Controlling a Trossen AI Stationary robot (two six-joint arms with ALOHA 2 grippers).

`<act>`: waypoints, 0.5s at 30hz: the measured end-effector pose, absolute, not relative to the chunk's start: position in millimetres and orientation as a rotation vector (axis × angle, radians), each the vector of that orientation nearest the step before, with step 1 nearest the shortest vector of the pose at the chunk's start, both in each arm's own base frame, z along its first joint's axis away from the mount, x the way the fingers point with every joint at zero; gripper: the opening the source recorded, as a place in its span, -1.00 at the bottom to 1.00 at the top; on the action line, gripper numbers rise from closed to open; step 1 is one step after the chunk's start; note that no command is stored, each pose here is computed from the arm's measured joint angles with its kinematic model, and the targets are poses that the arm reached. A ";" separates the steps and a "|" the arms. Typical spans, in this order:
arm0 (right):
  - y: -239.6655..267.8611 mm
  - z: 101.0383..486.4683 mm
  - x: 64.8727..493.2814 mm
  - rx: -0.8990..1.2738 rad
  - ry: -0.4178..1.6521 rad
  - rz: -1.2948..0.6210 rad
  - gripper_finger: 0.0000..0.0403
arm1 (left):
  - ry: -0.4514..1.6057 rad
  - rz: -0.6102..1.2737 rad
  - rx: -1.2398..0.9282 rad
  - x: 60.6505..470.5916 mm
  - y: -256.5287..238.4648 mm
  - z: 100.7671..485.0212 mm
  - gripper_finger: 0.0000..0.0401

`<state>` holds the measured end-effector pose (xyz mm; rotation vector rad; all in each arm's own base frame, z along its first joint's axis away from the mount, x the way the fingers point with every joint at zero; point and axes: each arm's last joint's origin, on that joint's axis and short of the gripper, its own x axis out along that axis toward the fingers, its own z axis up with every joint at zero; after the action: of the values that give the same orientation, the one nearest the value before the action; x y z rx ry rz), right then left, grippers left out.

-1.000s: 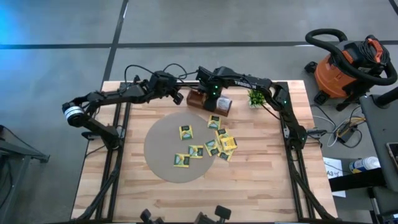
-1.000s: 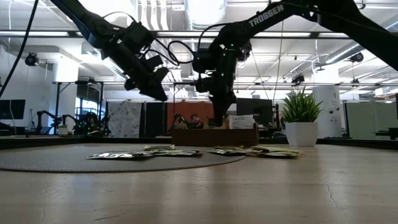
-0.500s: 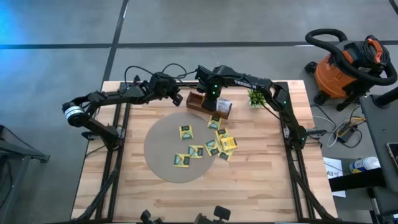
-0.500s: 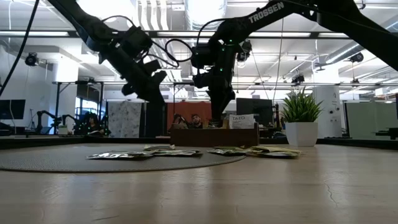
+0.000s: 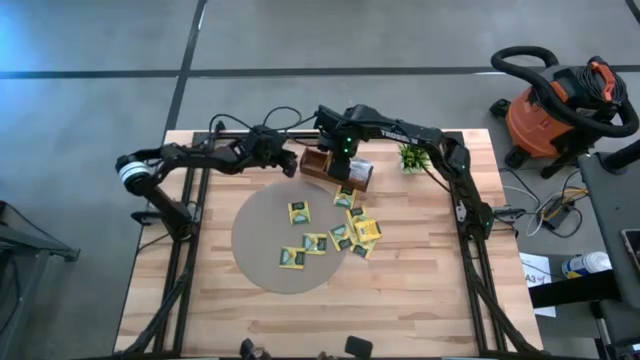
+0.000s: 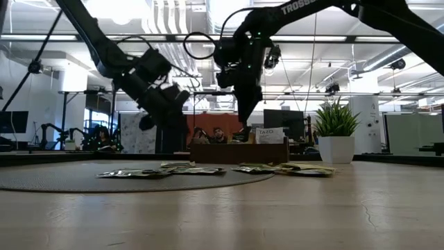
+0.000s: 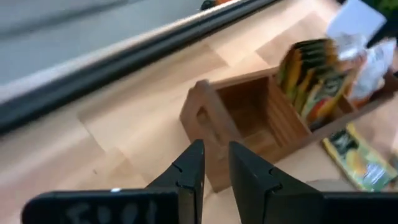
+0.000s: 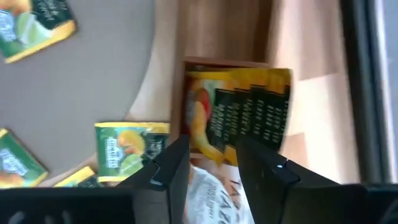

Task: Pick & Place Tea
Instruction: Adjust the wooden organizer

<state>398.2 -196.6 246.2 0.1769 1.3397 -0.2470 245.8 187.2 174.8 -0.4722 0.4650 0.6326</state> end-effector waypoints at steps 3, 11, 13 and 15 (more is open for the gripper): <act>-196.5 250.6 396.5 0.188 1.331 -0.274 -0.43 | 0.437 0.636 -0.626 247.6 197.0 168.6 -0.67; -196.0 253.3 395.6 0.212 1.322 -0.296 -0.54 | 0.446 0.653 -0.698 254.6 212.4 153.9 -0.67; -196.0 253.6 395.4 0.213 1.321 -0.297 -0.57 | 0.467 0.658 -0.713 256.1 213.6 146.5 -0.67; -196.0 253.8 395.3 0.212 1.321 -0.299 -0.59 | 0.488 0.659 -0.737 257.4 214.1 139.8 -0.67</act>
<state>395.3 -196.0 253.8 0.2118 1.3215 -0.2993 257.4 214.1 139.8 -0.7373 0.4875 0.6588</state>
